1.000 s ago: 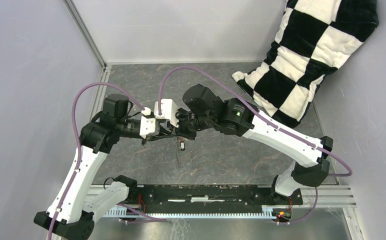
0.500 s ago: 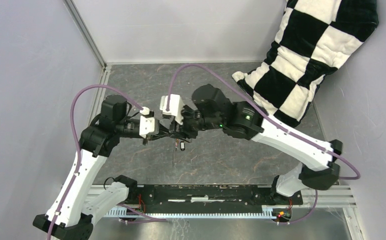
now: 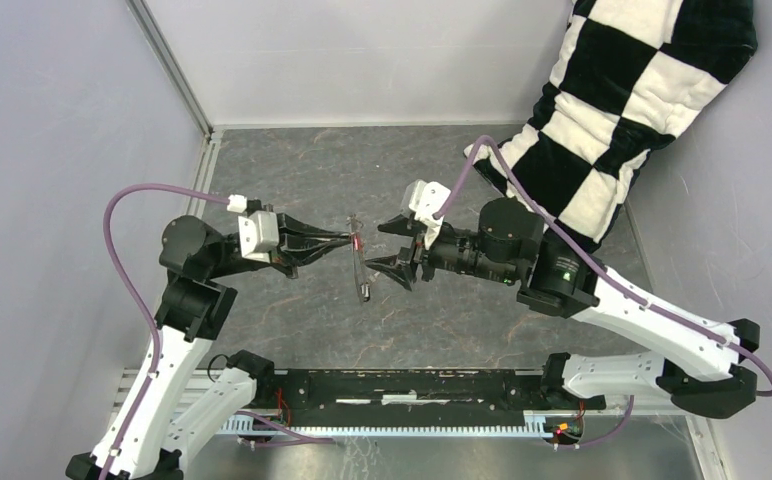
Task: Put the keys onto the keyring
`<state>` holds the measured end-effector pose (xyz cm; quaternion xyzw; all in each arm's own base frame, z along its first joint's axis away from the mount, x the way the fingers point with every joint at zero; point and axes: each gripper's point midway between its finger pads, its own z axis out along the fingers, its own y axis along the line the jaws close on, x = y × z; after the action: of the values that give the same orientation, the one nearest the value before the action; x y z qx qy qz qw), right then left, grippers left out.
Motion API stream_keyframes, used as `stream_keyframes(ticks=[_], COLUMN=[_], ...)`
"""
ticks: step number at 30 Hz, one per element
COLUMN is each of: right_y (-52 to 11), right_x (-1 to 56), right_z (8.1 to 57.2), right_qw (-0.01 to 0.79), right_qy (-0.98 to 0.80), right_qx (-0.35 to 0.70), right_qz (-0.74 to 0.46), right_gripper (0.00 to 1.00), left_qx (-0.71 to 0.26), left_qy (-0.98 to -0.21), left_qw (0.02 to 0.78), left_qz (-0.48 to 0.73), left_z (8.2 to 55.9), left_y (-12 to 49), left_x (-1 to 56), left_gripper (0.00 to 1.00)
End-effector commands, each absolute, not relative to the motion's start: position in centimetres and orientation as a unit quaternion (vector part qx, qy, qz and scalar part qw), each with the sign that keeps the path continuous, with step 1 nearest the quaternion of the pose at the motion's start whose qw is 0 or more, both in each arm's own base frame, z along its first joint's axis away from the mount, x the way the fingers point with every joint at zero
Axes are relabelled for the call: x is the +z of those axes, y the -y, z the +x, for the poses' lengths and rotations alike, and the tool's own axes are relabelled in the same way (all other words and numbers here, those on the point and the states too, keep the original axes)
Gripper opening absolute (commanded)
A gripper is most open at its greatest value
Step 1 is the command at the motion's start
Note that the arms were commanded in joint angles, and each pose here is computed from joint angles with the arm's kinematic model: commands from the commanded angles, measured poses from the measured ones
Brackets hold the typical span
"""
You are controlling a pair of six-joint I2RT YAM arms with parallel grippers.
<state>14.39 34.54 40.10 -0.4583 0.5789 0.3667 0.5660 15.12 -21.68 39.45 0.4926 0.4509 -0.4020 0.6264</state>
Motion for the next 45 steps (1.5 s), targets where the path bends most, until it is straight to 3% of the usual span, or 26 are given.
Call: stream_keyframes(ticks=[1, 11, 16, 18, 21, 24, 29, 41, 45], right_y=[-35.5, -36.6, -37.4, -37.4, -37.2, -36.7, -36.0, -35.5, -35.7], right_x=[41.4, 42.7, 42.4, 42.2, 42.2, 42.1, 40.7, 38.4, 38.0], right_z=[15.4, 15.9, 15.2, 15.4, 15.5, 15.6, 14.9, 13.2, 13.0], right_qw=[0.595, 0.619, 0.610, 0.611, 0.613, 0.613, 0.594, 0.546, 0.533], right_qy=[-0.567, -0.543, -0.533, -0.537, -0.539, -0.544, -0.554, -0.568, -0.572], right_qx=[0.379, 0.393, 0.406, 0.402, 0.396, 0.391, 0.389, 0.392, 0.392], right_qz=[-0.426, -0.410, -0.423, -0.421, -0.421, -0.420, -0.435, -0.475, -0.485], right_gripper=[0.65, 0.64, 0.69, 0.64, 0.40, 0.29, 0.22, 0.18, 0.13], left_qx=[-0.435, -0.438, -0.428, -0.427, -0.425, -0.418, -0.404, -0.383, -0.382], left_qy=[-0.428, -0.425, -0.431, -0.433, -0.434, -0.433, -0.434, -0.421, -0.418], left_qw=[0.650, 0.649, 0.651, 0.649, 0.647, 0.649, 0.654, 0.662, 0.662], left_qz=[0.452, 0.455, 0.455, 0.457, 0.461, 0.466, 0.470, 0.487, 0.492], left_z=[14.5, 14.0, 14.4, 14.4, 14.3, 14.3, 14.7, 14.9, 14.8], left_y=[21.7, 21.6, 21.5, 21.6, 21.5, 21.5, 21.4, 21.3, 21.3], left_x=[43.1, 43.3, 42.8, 42.6, 42.5, 42.3, 41.9, 41.5, 41.6], left_gripper=[0.02, 0.02, 0.02, 0.02, 0.02, 0.02, 0.02, 0.02, 0.02])
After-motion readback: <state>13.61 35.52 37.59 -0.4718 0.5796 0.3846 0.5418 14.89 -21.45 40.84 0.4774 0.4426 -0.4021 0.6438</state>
